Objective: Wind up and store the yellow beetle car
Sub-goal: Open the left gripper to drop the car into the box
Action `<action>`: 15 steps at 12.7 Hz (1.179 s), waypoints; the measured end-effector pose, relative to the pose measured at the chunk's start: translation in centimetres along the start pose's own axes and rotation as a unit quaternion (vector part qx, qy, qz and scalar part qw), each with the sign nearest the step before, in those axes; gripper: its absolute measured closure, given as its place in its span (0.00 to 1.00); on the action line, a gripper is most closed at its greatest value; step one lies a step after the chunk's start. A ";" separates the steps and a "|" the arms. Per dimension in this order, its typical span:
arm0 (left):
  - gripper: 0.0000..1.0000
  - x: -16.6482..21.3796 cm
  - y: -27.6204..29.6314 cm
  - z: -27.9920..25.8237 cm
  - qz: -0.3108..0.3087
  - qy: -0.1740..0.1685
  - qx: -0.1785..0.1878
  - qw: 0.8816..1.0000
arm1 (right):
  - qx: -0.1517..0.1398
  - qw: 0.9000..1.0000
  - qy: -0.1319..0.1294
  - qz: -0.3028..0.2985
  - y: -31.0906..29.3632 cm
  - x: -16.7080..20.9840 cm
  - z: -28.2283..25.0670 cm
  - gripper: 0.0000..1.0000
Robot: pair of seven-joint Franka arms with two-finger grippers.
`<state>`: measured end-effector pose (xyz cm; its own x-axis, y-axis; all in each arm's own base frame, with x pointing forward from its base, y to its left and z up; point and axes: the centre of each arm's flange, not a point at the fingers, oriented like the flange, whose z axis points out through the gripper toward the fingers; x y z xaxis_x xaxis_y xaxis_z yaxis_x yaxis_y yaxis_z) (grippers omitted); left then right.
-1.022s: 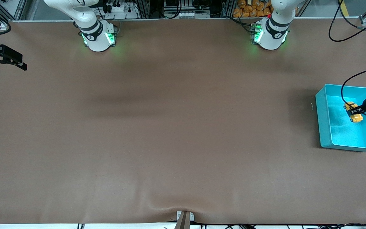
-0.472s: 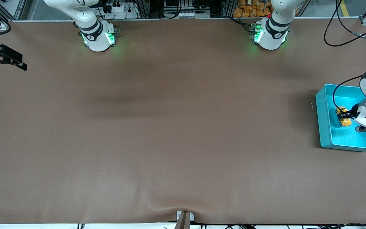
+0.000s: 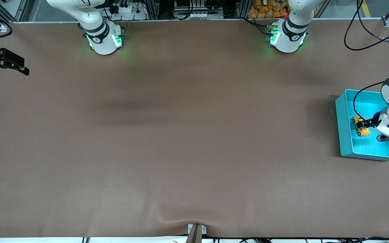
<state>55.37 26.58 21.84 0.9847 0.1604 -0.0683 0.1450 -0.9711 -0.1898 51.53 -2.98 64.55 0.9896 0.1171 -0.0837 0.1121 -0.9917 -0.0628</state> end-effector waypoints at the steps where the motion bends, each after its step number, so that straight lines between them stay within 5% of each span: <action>1: 0.06 0.4 -0.2 -0.5 -0.002 0.006 0.002 1.000 | 0.000 1.000 0.000 0.000 0.0 0.0 0.0 0.00; 6: 0.00 2.4 -1.1 -7.1 -0.042 0.064 0.017 0.997 | 0.000 1.000 0.000 0.000 0.0 0.0 0.0 0.00; 11: 0.00 2.7 5.0 -20.5 -0.002 0.083 0.044 0.996 | -0.001 1.000 0.004 0.000 0.0 0.1 -0.1 0.00; 15: 0.00 0.5 12.6 -33.5 0.021 0.078 -0.018 0.997 | -0.001 1.000 0.006 0.000 0.0 0.1 -0.3 0.00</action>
<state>60.97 8.50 52.23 0.9925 0.0936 0.0791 0.1049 -0.9824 -0.1544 51.66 -2.96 64.80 0.9905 0.1170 -0.0722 0.1128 -0.9918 -0.0602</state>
